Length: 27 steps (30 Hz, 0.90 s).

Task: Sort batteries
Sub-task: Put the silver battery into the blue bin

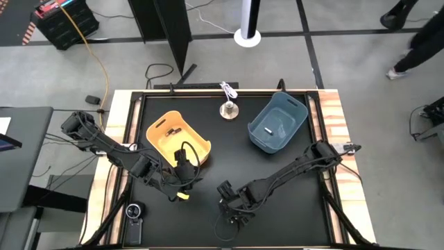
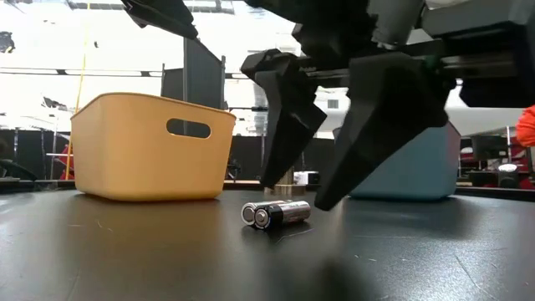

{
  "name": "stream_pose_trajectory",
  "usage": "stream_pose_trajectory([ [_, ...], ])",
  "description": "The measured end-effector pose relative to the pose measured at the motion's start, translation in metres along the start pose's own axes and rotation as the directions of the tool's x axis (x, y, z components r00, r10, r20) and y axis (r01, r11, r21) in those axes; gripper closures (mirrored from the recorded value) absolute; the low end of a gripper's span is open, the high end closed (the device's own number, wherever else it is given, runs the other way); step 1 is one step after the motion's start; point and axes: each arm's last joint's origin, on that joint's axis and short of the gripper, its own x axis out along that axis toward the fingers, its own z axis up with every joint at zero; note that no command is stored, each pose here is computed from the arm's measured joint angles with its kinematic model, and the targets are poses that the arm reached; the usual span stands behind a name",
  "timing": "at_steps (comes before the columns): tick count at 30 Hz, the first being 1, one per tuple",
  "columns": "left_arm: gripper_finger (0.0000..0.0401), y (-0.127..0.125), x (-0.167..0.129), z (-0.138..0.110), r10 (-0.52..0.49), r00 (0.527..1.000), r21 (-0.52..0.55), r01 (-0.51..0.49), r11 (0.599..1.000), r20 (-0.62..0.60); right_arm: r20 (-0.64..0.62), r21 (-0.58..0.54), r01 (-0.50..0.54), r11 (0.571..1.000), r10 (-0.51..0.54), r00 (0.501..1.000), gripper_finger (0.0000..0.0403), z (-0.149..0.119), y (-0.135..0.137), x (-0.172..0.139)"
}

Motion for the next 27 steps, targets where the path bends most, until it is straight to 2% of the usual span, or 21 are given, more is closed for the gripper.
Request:
stream_pose_trajectory([
  [27, 0.0237, 0.0, 0.0, 0.0, 0.0, 1.0, 0.001, 0.0, 1.0, 0.0, -0.018, 0.011, -0.003, 1.0, 0.003, 1.0, 0.0148, -0.01, 0.001, 0.008],
])
